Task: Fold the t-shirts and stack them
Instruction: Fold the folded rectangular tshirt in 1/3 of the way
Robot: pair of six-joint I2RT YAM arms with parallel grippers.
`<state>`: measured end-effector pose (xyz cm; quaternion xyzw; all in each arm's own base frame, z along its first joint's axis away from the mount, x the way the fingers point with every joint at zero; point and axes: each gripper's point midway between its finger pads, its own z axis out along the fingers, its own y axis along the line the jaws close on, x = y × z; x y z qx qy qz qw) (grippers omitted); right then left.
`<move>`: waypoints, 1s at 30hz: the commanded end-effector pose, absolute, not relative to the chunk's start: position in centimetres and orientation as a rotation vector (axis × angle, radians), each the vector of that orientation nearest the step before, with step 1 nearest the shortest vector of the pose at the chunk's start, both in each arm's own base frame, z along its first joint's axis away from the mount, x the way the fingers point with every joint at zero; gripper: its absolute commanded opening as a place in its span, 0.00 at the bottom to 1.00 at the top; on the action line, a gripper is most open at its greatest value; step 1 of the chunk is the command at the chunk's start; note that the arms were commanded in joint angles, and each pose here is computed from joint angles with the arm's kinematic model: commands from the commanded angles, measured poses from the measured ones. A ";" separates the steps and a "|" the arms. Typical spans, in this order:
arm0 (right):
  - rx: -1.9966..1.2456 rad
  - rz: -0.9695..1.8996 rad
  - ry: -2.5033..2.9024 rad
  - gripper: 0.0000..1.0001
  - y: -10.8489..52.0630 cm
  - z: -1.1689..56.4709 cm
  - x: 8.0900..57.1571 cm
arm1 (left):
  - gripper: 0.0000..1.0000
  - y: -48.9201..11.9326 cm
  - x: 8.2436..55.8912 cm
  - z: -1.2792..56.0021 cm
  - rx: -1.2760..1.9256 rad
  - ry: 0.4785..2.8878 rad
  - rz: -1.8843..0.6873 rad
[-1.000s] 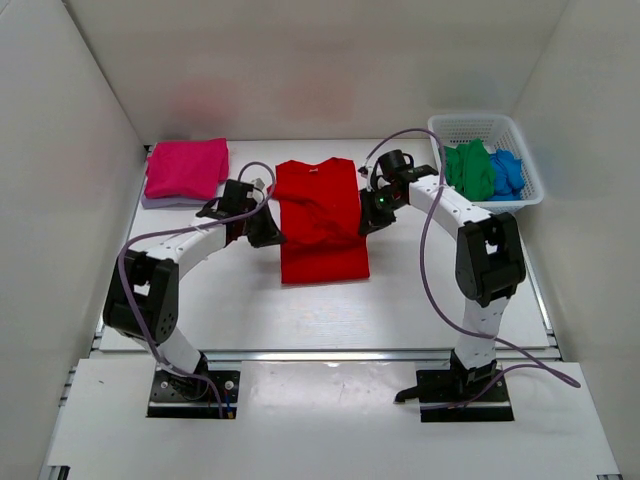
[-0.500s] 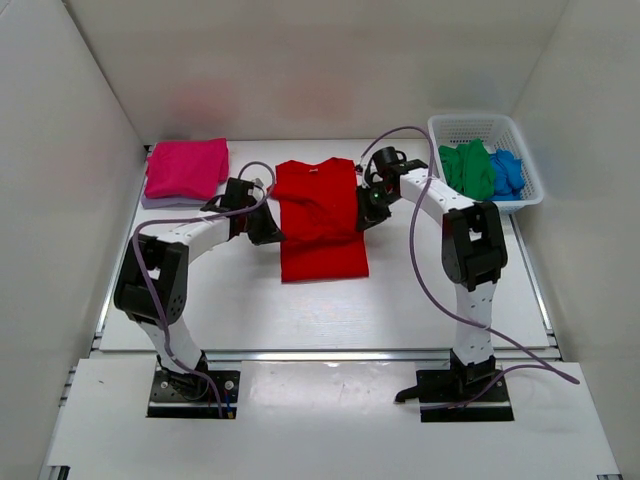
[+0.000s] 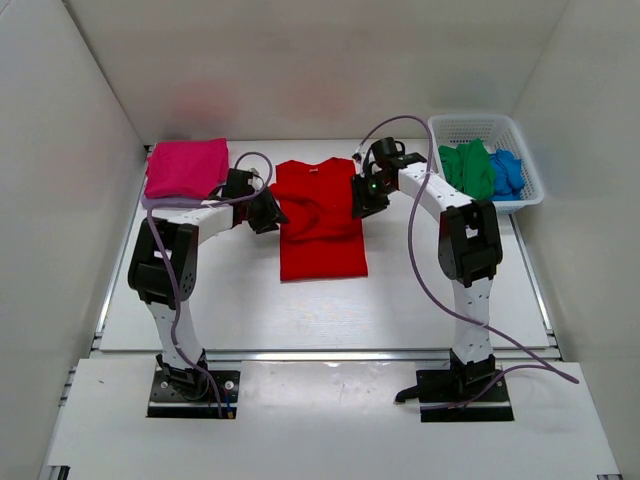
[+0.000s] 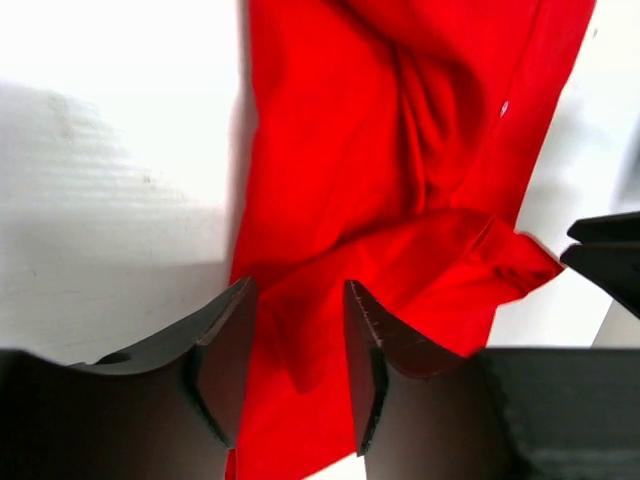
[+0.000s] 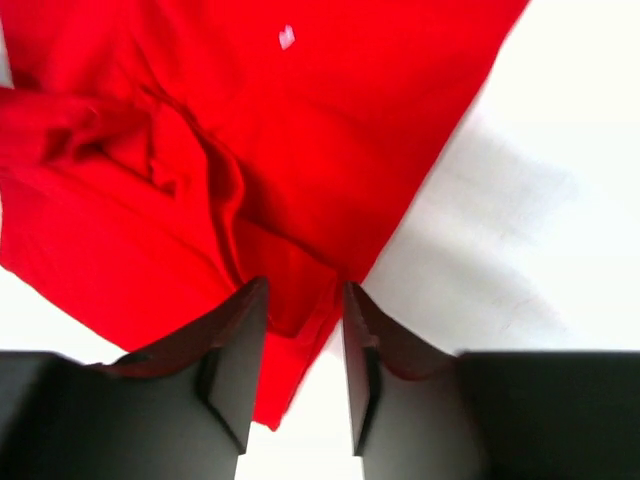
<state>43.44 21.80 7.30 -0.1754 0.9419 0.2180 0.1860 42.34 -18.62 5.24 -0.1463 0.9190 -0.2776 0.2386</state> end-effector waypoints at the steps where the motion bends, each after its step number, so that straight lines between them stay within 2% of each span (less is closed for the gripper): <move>1: -0.465 0.612 2.523 0.34 21.9 10.0 46.6 | 0.52 -18.9 45.8 9.3 -0.426 2.352 -0.805; 3: -0.421 0.650 2.478 0.36 21.8 11.1 47.1 | 0.53 -18.6 46.4 10.1 -0.454 2.309 -0.806; 5: -0.413 0.642 2.455 0.42 21.8 11.7 47.1 | 0.53 -17.9 47.2 11.3 -0.511 2.232 -0.810; 8: -0.406 0.597 2.487 0.42 20.6 11.2 46.6 | 0.47 -17.4 46.4 11.7 -0.523 2.235 -0.846; 11: -0.454 0.544 2.498 0.31 20.4 11.5 45.2 | 0.35 -17.9 44.3 10.6 -0.427 2.345 -0.811; 13: -0.463 0.505 2.520 0.11 20.2 10.4 43.5 | 0.15 -17.8 43.0 10.1 -0.393 2.374 -0.788; 15: -0.466 0.496 2.512 0.05 20.2 10.5 42.5 | 0.00 -18.3 41.4 9.5 -0.371 2.402 -0.772; 16: -0.470 0.504 2.530 0.00 20.3 10.1 41.7 | 0.00 -18.3 41.0 9.6 -0.365 2.399 -0.764; 22: -0.469 0.562 2.523 0.00 21.7 9.5 39.6 | 0.00 -19.7 38.8 8.0 -0.321 2.470 -0.759; 30: -0.471 0.602 2.530 0.00 23.5 8.7 40.9 | 0.00 -20.3 38.6 6.3 -0.294 2.564 -0.696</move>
